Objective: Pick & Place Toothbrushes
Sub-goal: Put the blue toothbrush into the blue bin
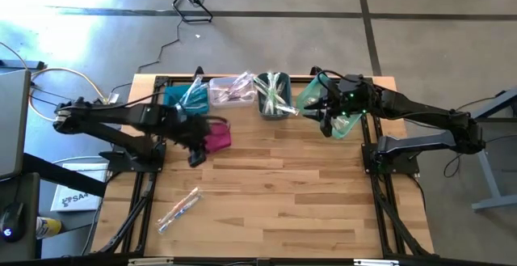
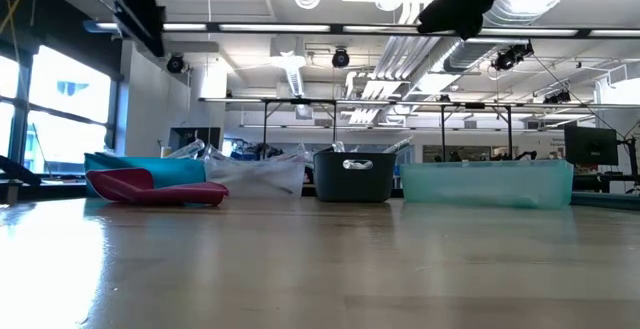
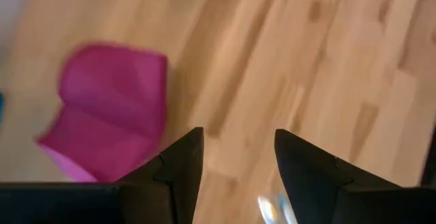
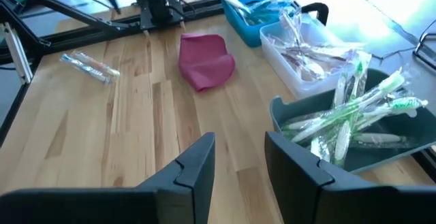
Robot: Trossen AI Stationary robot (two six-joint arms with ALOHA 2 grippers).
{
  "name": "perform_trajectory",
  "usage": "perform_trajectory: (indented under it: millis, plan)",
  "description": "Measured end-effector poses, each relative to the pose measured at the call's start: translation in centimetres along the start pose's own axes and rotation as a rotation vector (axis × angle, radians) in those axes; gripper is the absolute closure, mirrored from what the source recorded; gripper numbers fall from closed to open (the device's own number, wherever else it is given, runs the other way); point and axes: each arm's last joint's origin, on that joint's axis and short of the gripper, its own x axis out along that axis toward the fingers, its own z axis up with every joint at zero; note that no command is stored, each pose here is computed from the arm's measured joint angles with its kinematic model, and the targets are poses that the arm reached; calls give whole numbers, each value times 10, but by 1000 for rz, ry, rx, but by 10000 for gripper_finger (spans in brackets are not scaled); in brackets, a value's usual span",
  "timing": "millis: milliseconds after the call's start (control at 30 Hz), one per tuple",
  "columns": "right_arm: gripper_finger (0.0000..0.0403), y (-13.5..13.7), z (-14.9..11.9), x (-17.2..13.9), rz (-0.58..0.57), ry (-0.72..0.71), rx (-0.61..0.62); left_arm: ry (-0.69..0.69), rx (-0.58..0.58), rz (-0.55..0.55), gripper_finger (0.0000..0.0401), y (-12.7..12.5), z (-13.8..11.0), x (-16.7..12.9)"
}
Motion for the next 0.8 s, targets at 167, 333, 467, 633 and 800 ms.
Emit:
perform_trajectory:
  millis: [167, 333, 467, 633, 800]
  plan:
    - [282, 0, 3, 3, 6, -21, -4, 90, 2, -29, 224, -19, -18, -2]
    - [282, -2, 1, 14, 8, 6, 9, 144, 56, -74, 224, -40, -35, -4]
    - [282, -6, 1, 32, 7, 22, 54, 168, 107, -112, 224, -53, -47, -8]
    - [282, -8, -2, 58, 50, 48, 135, 141, 67, -71, 224, -62, -59, -12]
    - [282, 2, -5, 88, 192, 63, 120, 177, -58, -1, 224, -61, -72, -10]
